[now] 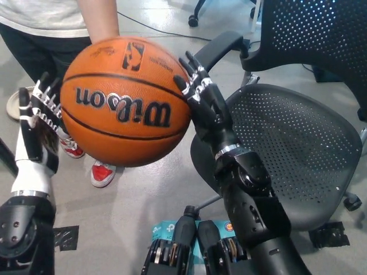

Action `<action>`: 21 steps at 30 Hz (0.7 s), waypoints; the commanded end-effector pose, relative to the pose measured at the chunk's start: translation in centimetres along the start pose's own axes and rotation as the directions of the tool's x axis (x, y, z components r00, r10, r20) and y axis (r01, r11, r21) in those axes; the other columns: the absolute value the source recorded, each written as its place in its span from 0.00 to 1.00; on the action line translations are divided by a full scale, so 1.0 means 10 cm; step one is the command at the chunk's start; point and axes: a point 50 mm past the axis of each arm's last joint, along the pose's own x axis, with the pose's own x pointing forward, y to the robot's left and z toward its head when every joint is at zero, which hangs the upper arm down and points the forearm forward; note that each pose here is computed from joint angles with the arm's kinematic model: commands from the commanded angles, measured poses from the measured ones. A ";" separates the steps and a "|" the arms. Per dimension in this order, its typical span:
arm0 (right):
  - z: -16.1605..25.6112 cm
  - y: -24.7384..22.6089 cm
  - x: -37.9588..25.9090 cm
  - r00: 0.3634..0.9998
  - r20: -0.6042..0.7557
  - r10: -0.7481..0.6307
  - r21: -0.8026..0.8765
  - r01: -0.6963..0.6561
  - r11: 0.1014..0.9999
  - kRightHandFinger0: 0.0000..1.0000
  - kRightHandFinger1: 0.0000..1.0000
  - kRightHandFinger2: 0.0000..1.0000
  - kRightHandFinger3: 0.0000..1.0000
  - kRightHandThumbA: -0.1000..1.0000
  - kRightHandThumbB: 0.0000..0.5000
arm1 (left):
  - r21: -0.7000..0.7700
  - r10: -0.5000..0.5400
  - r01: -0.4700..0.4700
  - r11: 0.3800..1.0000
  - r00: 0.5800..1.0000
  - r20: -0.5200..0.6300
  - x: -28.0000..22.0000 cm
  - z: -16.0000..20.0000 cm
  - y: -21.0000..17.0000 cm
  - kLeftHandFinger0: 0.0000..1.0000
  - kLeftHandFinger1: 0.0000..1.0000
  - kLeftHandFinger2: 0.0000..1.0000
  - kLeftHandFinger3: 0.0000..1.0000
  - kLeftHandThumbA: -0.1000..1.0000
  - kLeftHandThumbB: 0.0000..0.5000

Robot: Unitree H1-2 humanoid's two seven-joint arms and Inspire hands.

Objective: The robot grabs the basketball from a person using both hands and then drops it on the black chair in the front

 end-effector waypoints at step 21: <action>0.15 1.14 0.38 0.986 0.160 0.052 -0.393 0.016 0.919 1.00 1.00 1.00 1.00 1.00 0.47 | -0.060 -0.360 0.359 0.931 0.933 -0.008 0.44 0.38 -1.15 1.00 1.00 1.00 1.00 1.00 0.37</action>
